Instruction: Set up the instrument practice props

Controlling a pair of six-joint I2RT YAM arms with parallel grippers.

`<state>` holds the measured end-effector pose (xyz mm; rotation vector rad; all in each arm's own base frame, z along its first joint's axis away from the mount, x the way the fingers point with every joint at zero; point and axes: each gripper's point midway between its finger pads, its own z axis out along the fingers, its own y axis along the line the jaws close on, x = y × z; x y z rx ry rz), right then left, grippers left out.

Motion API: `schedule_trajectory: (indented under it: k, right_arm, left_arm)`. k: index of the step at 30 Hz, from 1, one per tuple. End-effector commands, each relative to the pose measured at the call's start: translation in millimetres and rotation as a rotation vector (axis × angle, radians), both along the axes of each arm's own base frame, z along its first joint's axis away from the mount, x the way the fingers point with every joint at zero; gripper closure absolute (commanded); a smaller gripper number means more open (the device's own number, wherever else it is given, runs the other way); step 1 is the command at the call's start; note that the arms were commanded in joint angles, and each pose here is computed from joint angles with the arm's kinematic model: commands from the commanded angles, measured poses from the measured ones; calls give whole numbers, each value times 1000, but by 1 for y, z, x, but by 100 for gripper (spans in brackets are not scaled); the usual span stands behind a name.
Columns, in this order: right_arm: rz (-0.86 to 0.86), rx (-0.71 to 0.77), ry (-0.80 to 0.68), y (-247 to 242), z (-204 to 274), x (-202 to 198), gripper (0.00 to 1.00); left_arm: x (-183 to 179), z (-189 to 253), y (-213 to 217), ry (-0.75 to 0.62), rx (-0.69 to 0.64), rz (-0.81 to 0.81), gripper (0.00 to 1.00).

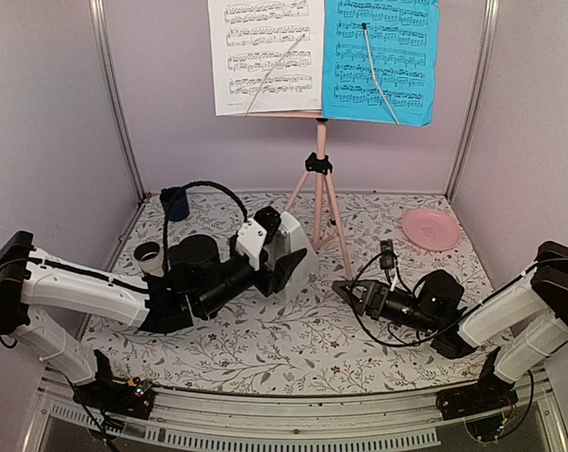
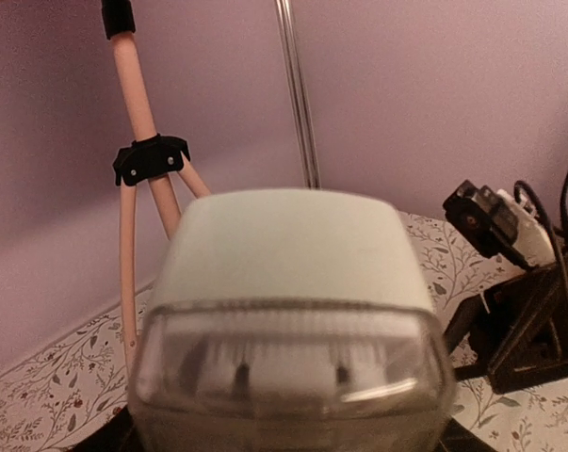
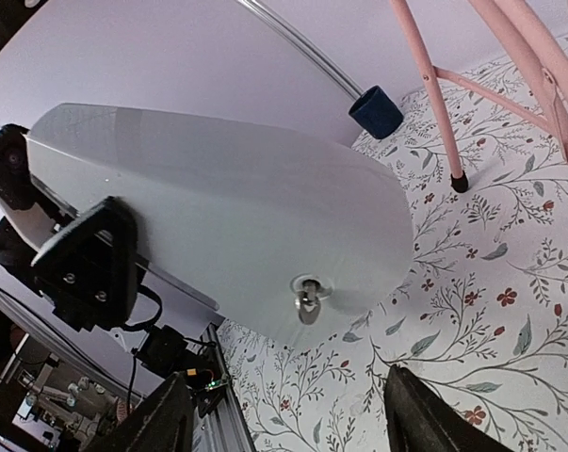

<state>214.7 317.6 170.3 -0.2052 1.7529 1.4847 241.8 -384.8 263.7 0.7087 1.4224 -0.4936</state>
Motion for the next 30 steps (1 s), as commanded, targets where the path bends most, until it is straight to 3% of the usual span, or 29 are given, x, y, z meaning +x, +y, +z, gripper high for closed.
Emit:
schedule_trajectory:
  k: [1, 6, 17, 23, 30]
  right_arm:
    - [-23, -78, -104, -11, 10, -4, 23]
    - [-112, -205, -181, -25, 16, 6, 1]
    - [-99, -270, -244, -20, 35, 31, 1]
    - [-40, -300, -259, -2, 47, 37, 1]
    - [-9, -319, -256, 6, 51, 39, 1]
  left_arm:
    - [3, 14, -10, 20, -159, -94, 95]
    - [11, -15, -19, 73, -175, -141, 94]
    - [16, -60, -33, 142, -148, -173, 87]
    - [15, -77, -38, 174, -125, -195, 58]
    - [6, -85, -40, 197, -86, -226, 31]
